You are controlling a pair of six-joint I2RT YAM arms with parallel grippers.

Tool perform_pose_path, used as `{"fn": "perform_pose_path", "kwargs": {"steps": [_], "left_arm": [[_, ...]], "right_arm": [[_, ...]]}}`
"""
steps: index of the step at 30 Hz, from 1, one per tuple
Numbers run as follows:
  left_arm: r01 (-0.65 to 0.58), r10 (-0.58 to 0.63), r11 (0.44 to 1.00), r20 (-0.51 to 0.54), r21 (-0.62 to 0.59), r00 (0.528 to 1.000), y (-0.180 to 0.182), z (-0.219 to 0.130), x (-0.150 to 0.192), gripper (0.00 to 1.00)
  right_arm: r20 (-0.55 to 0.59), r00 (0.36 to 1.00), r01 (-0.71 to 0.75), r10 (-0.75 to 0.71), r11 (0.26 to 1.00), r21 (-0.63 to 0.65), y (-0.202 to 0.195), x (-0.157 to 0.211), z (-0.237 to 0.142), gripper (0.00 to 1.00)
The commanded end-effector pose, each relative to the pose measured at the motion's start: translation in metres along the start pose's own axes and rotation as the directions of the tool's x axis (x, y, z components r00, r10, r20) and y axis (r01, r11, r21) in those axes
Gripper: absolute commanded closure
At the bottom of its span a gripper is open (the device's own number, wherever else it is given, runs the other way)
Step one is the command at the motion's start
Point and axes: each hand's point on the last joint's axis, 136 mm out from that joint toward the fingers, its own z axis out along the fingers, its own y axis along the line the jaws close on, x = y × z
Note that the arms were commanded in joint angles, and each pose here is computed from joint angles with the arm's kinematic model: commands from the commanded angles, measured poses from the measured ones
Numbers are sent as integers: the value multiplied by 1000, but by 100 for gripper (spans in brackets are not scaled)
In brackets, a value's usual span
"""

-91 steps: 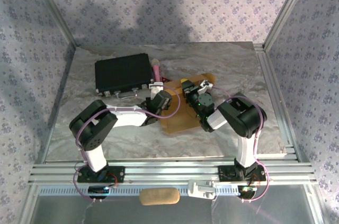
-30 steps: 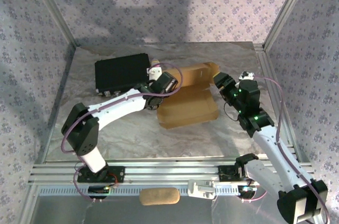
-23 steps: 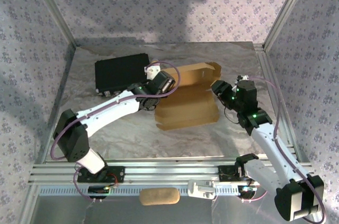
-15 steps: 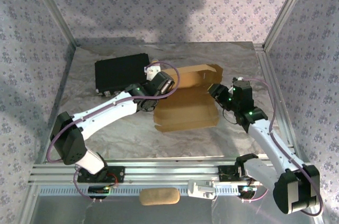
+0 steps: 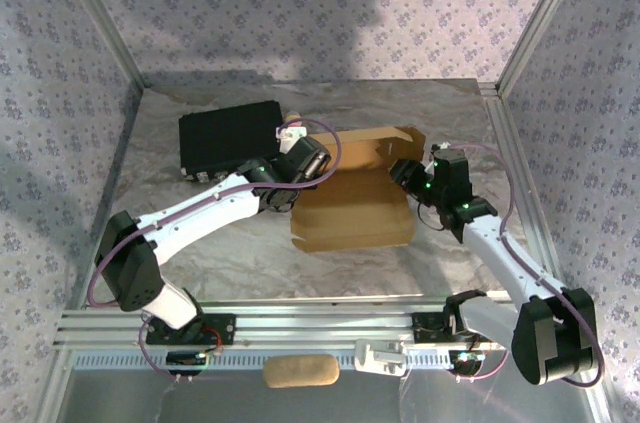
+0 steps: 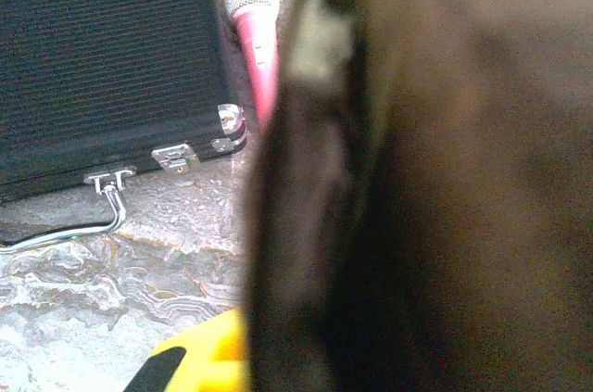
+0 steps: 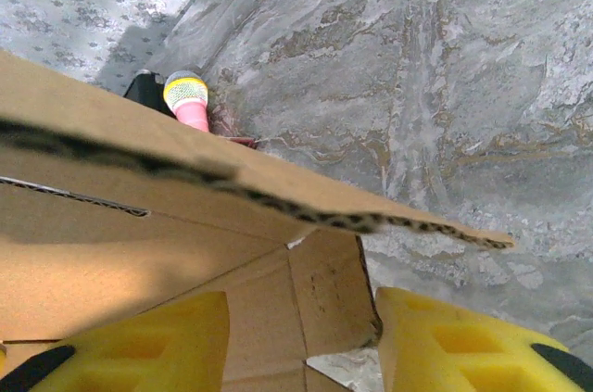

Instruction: Fold the paper box

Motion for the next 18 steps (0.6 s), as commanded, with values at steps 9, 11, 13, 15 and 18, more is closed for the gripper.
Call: {"fn": "perform_pose_path", "kwargs": {"steps": [9,11,13,15,18], "left_arm": [[-1,1,999,13,44,1000,-13,-7,-13,100],[-4,4,999,11,45,1000,-14,-7,-13,100],[-4,4,999,11,46,1000,-14,-6,-13,100],[-6,5,999,13,49,1000,-16,-6,-14,100],[-8,7,999,15,51,1000,-16,-6,-15,100]], "right_arm": [[40,994,105,-102,990,-95,35,-19,-6,64],[41,994,110,-106,989,-102,37,-20,-6,65],[33,993,118,-115,987,-107,40,-19,-5,66],[23,991,134,-132,984,-114,44,-17,-3,66],[13,988,155,-155,981,-117,49,-14,-1,67]]}}
